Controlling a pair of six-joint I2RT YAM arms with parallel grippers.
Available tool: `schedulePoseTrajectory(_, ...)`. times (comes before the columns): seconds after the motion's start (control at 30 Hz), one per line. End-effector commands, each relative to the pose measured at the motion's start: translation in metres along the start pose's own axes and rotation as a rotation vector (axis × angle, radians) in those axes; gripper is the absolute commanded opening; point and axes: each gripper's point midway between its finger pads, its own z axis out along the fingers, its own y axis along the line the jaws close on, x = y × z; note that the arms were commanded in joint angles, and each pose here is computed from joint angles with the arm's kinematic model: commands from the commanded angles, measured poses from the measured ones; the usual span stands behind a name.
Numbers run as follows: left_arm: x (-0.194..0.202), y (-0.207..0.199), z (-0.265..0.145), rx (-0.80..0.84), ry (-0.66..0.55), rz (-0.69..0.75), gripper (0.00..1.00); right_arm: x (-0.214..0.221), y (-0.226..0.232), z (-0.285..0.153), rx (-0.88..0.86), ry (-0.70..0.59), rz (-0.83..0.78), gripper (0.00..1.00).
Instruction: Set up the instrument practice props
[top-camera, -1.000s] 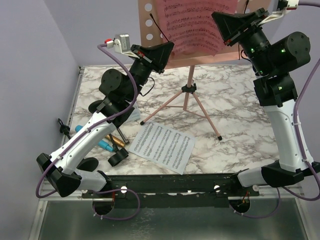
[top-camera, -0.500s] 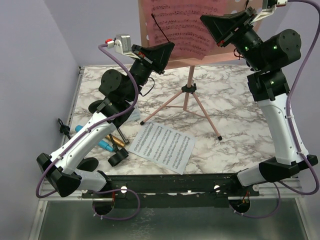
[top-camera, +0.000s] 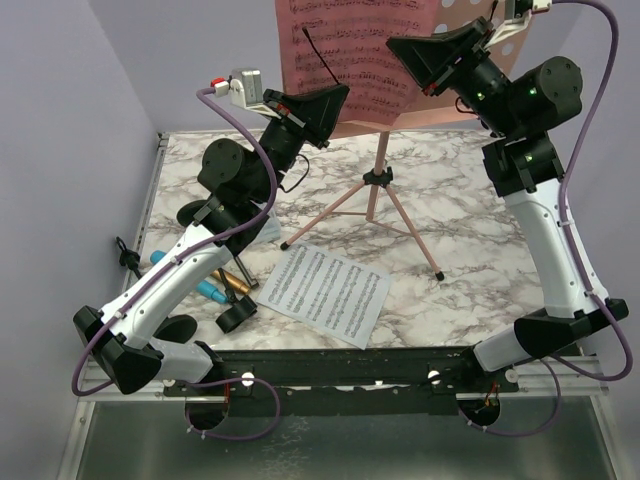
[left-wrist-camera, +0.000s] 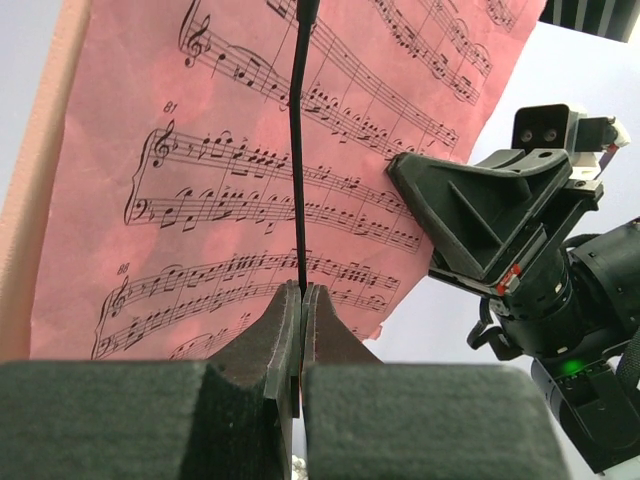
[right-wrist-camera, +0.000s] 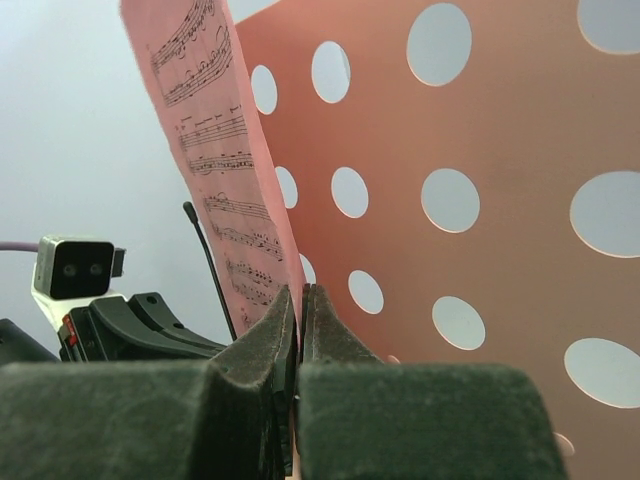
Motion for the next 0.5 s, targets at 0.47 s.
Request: schedulePoseTrajectory(0.47,-0.0094,-0.0051,-0.008,-0.004,-0.017,-0.019,0.34,-0.0024,-0.0031,0.0008,0.001,-0.026,-0.008,0.0)
